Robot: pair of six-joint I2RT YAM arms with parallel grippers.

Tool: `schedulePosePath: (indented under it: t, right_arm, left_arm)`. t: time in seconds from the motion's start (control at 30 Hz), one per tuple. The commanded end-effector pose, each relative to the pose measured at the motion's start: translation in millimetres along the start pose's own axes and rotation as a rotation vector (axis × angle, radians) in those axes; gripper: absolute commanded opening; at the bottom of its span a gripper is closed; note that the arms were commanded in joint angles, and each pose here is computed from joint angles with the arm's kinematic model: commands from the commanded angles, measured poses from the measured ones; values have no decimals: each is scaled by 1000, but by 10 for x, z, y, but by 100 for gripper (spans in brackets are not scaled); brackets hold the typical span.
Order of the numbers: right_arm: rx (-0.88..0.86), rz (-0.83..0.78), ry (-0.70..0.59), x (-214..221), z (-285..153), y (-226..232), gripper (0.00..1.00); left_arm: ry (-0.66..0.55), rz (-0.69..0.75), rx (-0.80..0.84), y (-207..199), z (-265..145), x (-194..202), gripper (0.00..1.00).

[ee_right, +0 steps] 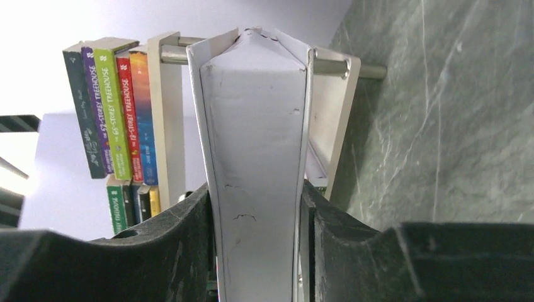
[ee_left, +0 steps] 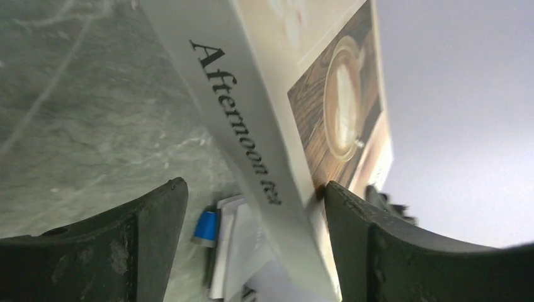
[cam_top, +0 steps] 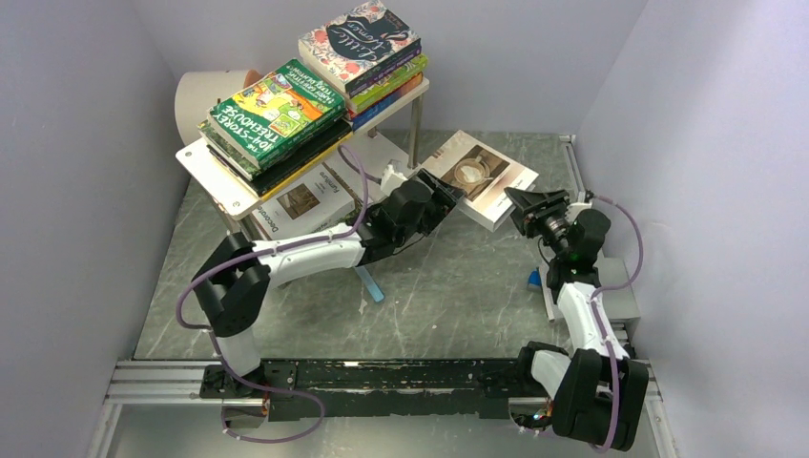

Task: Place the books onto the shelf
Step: Pick up the book from the center of the board, then place the book on the shelf.

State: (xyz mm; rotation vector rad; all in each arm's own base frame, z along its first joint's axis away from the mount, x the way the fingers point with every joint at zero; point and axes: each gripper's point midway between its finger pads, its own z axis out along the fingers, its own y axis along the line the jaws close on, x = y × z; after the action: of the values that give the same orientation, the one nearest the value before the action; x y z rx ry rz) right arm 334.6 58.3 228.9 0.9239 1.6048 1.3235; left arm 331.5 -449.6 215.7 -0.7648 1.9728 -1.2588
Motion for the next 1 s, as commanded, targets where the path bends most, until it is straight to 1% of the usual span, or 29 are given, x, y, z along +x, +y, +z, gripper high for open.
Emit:
schedulePosePath:
  t: [0.0, 0.13, 0.17, 0.23, 0.4, 0.6, 0.67, 0.77, 0.87, 0.97]
  right_arm:
    - [-78, -215, -58, -227, 61, 366, 22]
    - [-87, -263, -8, -191, 112, 365, 18]
    - [-87, -266, 13, -170, 124, 349, 17]
    - [-86, -261, 55, -124, 145, 314, 16]
    - [-109, -250, 153, 15, 135, 316, 14]
    - [-184, -226, 263, 255, 98, 476, 15]
    - [-204, -234, 306, 394, 132, 548, 15]
    - [-223, -229, 384, 637, 247, 619, 16]
    - [-274, -213, 462, 904, 359, 767, 16]
    - [-310, -214, 551, 1201, 495, 910, 16]
  left_arm:
    - [20, 280, -67, 30, -219, -89, 83]
    - [7, 476, -139, 53, -383, -219, 83]
    - [-7, 536, -125, 20, -443, -259, 83]
    - [-12, 585, -106, -36, -575, -323, 82]
    - [3, 764, 82, -631, -977, -408, 81]
    - [36, 964, 294, -1325, -1426, -462, 80]
    - [38, 1013, 331, -1517, -1566, -505, 80]
    - [-3, 1065, 326, -1769, -1764, -689, 81]
    - [-64, 1096, 300, -1952, -1986, -925, 81]
    - [-159, 1090, 269, -2100, -2258, -1222, 81]
